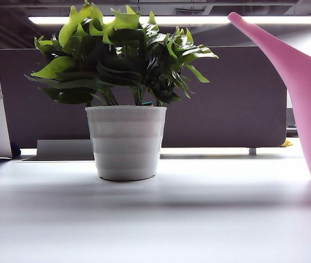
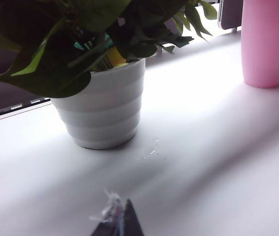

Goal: Pick up the watering can from the table, water the potted plant, and put the can back.

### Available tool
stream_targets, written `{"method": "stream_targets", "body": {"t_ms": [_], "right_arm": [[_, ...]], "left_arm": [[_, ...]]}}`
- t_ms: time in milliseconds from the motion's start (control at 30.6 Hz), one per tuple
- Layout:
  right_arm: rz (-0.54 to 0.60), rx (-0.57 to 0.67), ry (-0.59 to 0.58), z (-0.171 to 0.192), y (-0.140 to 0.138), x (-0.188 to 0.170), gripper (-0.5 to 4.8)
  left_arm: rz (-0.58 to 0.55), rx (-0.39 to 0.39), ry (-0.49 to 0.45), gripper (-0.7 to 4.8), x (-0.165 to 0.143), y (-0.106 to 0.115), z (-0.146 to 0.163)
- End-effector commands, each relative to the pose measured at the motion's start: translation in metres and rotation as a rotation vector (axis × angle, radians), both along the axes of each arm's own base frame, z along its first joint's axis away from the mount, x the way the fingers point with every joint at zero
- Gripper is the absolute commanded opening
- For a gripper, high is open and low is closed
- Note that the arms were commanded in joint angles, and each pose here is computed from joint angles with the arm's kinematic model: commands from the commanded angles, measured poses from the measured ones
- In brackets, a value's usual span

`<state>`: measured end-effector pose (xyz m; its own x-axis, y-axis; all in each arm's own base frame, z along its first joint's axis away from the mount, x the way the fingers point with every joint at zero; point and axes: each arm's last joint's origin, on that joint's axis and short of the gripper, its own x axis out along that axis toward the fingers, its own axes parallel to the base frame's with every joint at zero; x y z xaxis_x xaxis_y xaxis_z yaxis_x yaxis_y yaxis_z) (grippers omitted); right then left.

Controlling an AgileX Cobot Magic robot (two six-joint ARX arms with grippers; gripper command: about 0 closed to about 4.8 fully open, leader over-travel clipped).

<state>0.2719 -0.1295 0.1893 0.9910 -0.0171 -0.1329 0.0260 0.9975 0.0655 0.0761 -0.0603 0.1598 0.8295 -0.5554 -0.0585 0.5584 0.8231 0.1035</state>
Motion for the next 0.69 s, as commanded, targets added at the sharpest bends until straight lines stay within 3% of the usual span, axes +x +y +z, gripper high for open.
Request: {"method": "stream_targets", "body": {"t_ms": [33,262,490,687], "right_arm": [[0.002,-0.002,-0.101,0.024,0.002,-0.004,-0.06],[0.009,-0.043,-0.195,0.057,0.016,-0.016,-0.06],[-0.009,-0.100,-0.217,0.074,0.036,-0.021,-0.06],[-0.012,-0.157,-0.232,0.086,0.059,-0.024,-0.06]], "left_arm": [[0.000,-0.008,-0.009,-0.05,0.000,0.000,0.001],[-0.001,-0.008,-0.009,-0.05,0.000,0.000,0.001],[0.002,-0.008,-0.009,-0.05,0.000,0.000,0.001],[0.118,-0.008,-0.009,-0.05,0.008,0.011,0.001]]}}
